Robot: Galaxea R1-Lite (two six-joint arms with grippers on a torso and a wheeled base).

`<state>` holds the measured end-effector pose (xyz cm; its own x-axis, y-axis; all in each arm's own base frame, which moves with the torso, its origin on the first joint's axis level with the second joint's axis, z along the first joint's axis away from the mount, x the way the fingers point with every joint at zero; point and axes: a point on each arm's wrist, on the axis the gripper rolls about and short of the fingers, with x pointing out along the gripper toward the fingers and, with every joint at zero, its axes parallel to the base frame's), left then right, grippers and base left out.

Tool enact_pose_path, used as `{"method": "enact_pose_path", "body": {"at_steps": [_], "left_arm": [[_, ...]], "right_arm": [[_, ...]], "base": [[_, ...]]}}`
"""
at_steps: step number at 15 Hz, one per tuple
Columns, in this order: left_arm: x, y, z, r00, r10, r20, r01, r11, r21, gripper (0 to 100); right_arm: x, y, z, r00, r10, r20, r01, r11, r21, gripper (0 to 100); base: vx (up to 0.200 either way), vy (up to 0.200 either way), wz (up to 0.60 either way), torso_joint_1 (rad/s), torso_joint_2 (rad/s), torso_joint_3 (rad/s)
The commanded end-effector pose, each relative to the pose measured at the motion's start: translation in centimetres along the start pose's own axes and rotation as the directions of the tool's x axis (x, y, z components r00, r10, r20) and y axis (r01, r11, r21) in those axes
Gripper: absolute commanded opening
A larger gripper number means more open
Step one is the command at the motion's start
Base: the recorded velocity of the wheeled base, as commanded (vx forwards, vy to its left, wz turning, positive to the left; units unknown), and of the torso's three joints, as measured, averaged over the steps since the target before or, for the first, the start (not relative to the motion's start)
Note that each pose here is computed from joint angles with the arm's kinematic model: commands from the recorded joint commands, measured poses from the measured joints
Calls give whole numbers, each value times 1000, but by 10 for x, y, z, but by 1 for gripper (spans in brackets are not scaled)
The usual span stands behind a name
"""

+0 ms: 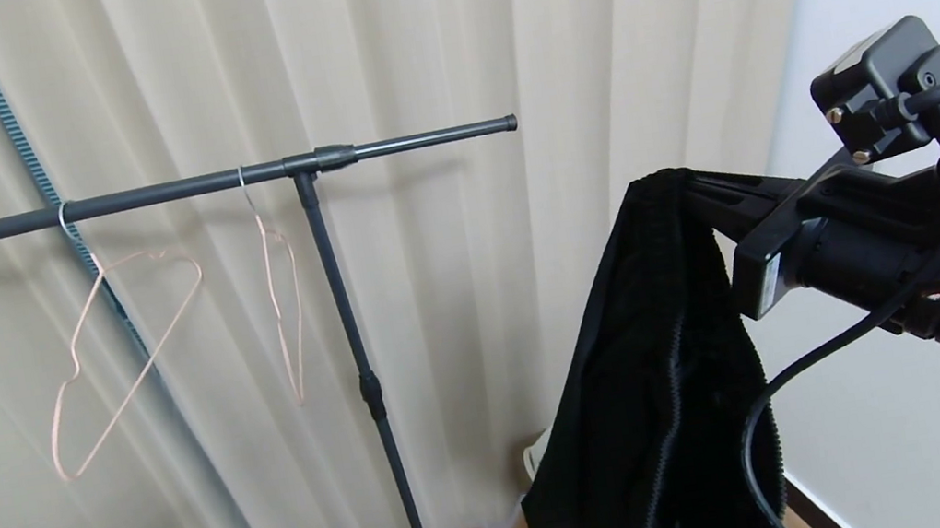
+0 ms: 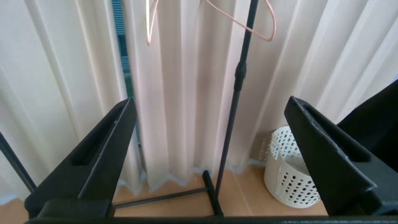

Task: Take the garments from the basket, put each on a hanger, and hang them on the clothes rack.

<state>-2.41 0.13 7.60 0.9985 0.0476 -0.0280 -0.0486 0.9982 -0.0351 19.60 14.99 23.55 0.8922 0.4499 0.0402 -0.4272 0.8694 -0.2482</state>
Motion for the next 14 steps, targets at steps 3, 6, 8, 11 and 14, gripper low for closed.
{"method": "enact_pose_path", "body": {"at_steps": [3, 6, 8, 11, 14], "left_arm": [[0, 0, 0, 1000, -2, 2, 2, 1000, 0, 100], [0, 0, 0, 1000, -2, 0, 2, 1000, 0, 100], [0, 0, 1, 1000, -2, 2, 2, 1000, 0, 100], [0, 0, 0, 1000, -2, 0, 2, 1000, 0, 100], [0, 0, 0, 1000, 0, 4, 0, 1000, -2, 100]], "right_arm": [[0, 0, -1, 1000, 2, -4, -2, 1000, -7, 0], [0, 1, -3, 1000, 3, -10, -3, 1000, -8, 0], [-1, 1, -3, 1000, 3, -8, -3, 1000, -8, 0], [-2, 0, -3, 1000, 3, -8, -3, 1000, -9, 0], [-3, 1, -4, 1000, 2, -5, -2, 999, -44, 0]], "base": [[0, 0, 0, 248, -592, -342], [0, 0, 0, 235, -536, -315], [0, 0, 0, 185, -408, -346], [0, 0, 0, 178, -382, -391], [0, 0, 0, 175, -367, -294]]}}
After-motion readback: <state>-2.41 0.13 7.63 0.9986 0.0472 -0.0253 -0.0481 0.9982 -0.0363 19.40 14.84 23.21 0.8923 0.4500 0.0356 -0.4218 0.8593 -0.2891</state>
